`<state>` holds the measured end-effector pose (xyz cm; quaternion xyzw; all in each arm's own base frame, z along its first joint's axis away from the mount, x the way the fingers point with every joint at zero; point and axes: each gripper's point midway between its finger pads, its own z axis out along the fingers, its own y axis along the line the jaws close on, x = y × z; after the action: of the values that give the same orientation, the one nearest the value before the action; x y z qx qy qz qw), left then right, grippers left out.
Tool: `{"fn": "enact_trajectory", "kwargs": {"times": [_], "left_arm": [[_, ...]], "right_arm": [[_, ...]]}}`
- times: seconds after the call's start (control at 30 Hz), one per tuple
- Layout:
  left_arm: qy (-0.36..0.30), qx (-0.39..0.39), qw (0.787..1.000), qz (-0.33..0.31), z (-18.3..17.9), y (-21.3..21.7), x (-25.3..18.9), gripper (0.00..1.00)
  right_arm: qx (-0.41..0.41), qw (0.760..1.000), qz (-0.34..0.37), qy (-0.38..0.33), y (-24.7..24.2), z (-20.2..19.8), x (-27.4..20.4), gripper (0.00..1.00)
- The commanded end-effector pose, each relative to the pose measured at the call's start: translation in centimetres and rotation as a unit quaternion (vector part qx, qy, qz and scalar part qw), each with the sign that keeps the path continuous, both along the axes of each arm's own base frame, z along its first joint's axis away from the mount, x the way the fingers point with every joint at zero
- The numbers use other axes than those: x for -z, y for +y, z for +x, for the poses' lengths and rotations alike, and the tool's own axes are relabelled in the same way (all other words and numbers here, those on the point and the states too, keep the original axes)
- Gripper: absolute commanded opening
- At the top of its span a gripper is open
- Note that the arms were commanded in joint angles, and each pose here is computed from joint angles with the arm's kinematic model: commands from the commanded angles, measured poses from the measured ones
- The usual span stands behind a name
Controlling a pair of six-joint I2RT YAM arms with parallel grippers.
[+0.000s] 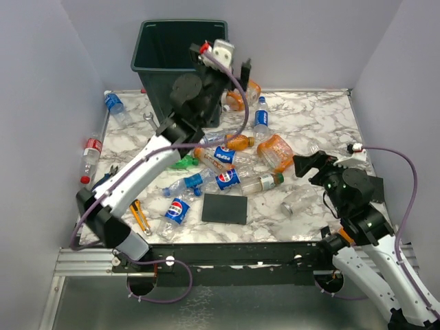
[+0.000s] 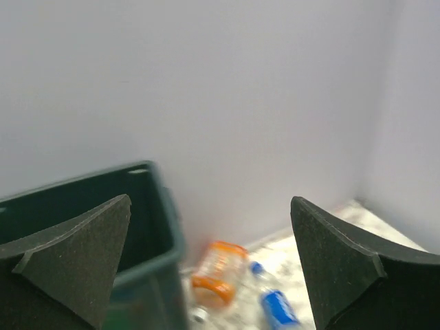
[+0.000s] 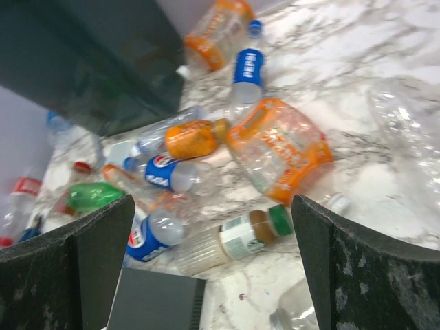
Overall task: Put the plastic bottles in the bin
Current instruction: Place the plastic bottle in the trash bin, then pick up the plastic bottle at the center of the board.
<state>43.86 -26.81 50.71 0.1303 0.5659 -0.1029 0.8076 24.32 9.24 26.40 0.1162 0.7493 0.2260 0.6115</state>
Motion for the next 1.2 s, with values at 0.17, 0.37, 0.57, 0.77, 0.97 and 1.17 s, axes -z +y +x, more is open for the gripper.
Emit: {"fn": "enact_trajectory", "kwargs": {"times": [0.17, 0.37, 0.57, 0.77, 0.97, 1.17], "left_arm": [[0.213, 0.142, 0.966, -0.044, -10.5, -4.4, 15.5, 0.99], [0.284, 0.130, 0.950, -0.011, -13.6, -1.5, 22.8, 0.99], [0.298, 0.154, 0.942, 0.000, -15.5, -0.9, 24.7, 0.99], [0.325, 0.158, 0.932, -0.022, -15.4, -1.8, 25.8, 0.99], [0.358, 0.160, 0.920, -0.022, -15.7, -2.2, 27.3, 0.99], [0.349, 0.171, 0.921, -0.016, -16.2, -2.0, 26.6, 0.99]], "right_arm": [[0.120, 0.987, -0.051, 0.090, -3.7, 1.3, 4.1, 1.00], [0.147, 0.977, -0.054, 0.143, -3.8, 1.8, 7.3, 1.00], [0.225, 0.956, -0.057, 0.180, -6.9, 2.4, 8.6, 1.00], [0.295, 0.926, -0.037, 0.235, -12.5, 5.9, 10.7, 0.99], [0.302, 0.917, -0.085, 0.245, -13.7, 9.6, 13.0, 1.00], [0.264, 0.907, -0.142, 0.297, -13.5, 11.9, 16.9, 1.00]]}}
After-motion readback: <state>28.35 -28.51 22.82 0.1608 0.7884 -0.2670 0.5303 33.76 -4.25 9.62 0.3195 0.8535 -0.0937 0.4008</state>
